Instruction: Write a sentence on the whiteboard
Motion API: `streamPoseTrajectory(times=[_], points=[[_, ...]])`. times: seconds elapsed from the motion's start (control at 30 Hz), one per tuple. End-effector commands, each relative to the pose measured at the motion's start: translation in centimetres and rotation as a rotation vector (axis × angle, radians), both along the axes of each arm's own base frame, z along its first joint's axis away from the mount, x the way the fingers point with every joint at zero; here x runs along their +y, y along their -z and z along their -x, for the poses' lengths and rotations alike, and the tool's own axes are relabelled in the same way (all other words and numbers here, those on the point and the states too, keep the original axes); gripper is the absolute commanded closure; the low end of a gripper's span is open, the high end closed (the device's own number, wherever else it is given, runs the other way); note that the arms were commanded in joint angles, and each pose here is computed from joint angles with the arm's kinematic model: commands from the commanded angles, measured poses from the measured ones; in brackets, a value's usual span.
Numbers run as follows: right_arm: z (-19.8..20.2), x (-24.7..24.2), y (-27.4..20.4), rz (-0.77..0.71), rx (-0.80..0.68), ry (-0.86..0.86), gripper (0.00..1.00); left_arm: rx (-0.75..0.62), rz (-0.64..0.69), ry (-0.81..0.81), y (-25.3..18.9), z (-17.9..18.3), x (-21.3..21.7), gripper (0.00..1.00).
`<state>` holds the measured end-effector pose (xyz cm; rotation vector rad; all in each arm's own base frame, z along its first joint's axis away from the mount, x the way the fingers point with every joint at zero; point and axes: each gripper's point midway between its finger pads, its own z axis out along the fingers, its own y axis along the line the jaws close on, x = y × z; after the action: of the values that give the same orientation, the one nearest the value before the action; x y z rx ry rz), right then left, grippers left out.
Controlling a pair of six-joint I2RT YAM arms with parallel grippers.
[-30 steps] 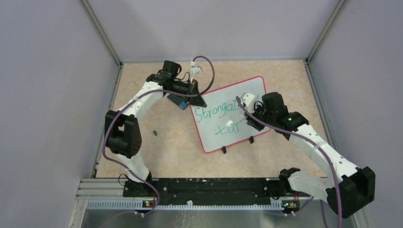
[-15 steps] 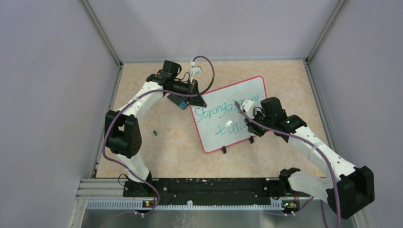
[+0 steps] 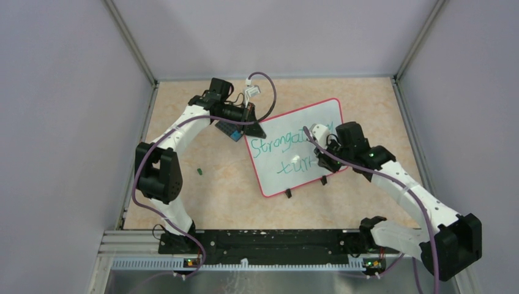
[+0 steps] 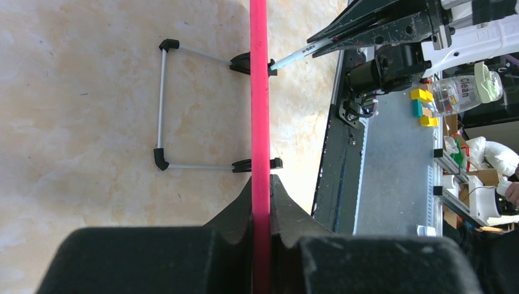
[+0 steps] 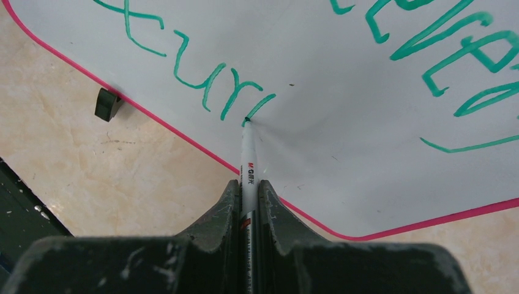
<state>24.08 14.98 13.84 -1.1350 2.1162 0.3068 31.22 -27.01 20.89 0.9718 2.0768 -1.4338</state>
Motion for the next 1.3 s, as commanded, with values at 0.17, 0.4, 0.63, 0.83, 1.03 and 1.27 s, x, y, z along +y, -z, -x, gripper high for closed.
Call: streamPoseTrajectory(times=[0.17,0.4,0.63,0.83,1.03,1.27], points=[[-3.4,0.5,-4.1,-0.050,-0.138,0.051,1.00,-0.020,-0.043,0.023,1.6,0.4,-0.2,1.00],[-4.1,-0.8,-4.7,-0.038,-0.159,0.090,1.00,-0.020,-0.041,0.023,1.5,0.3,-0.3,1.00],[-3.9,-1.8,-4.0,-0.018,-0.148,0.103,1.00,-0.019,-0.043,0.022,1.6,0.3,-0.3,1.00],[-3.0,-2.1,-2.3,0.006,-0.110,0.089,1.00,-0.020,-0.043,0.022,1.6,0.3,-0.3,1.00],[-1.6,-2.2,-0.4,0.013,-0.054,0.064,1.00,-0.020,-0.043,0.022,1.7,0.2,-0.3,1.00],[-0.8,-2.3,0.8,0.027,-0.017,0.043,1.00,-0.015,-0.042,0.023,1.8,0.2,-0.3,1.00]])
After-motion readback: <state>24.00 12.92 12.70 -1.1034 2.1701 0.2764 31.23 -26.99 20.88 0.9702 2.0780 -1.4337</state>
